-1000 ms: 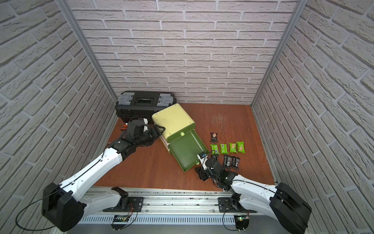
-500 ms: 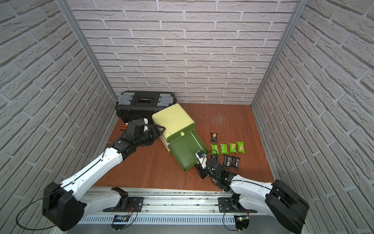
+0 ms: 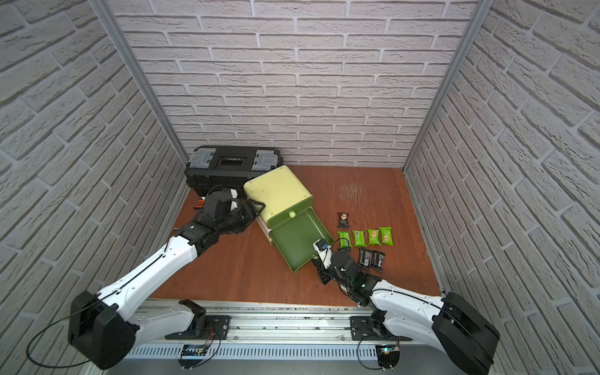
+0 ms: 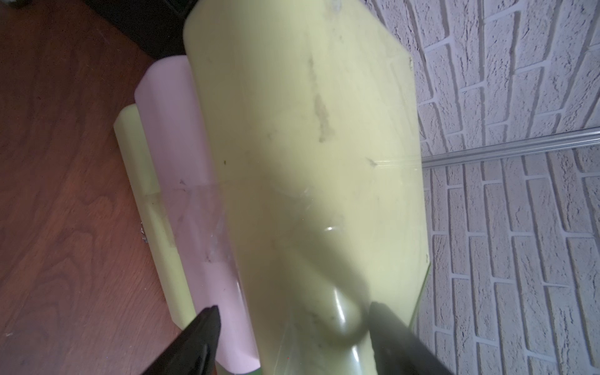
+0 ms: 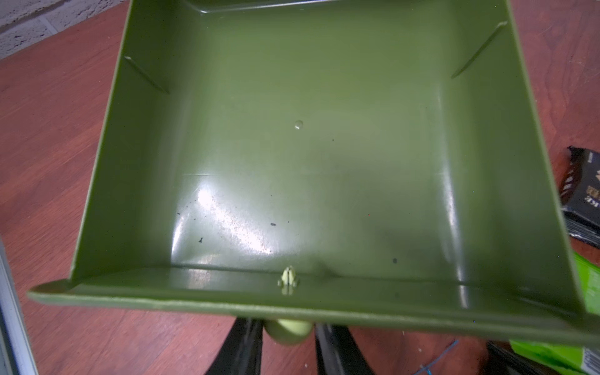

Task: Take the cookies out of the drawer
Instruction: Close the drawer of the storage box.

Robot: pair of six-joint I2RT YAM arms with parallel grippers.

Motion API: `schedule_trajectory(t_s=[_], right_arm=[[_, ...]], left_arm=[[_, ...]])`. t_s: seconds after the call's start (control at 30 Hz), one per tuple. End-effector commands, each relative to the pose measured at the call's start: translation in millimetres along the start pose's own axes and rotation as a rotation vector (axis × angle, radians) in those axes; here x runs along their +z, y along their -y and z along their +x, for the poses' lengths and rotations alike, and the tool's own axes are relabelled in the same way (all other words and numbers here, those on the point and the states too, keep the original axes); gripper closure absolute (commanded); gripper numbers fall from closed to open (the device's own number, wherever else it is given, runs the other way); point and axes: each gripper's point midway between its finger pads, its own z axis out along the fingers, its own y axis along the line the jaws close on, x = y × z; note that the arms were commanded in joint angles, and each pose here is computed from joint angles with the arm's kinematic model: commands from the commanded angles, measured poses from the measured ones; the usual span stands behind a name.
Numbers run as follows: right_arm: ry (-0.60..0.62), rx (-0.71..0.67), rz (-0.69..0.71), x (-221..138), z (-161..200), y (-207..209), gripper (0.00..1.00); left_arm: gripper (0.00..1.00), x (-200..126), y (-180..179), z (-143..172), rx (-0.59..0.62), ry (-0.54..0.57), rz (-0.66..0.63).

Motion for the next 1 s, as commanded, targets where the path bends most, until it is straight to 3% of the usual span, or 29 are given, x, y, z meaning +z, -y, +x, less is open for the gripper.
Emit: schedule_trajectory(t_s=[0.0, 0.67, 0.97], right_arm=[[0.196, 0.003, -0.020, -6, -67, -9, 0.85], [0.224, 0.149, 0.003, 26, -123, -18, 0.90], [0.225, 0.211, 0.056, 24, -144, -27, 0.92]], left_arm=[[0.24, 7, -17, 7, -0.007, -0.030, -0.061], [0.27, 10, -25, 11, -0.020, -0.043, -0.084], [0.28, 9, -28, 12, -0.025, -0.043, -0.087]])
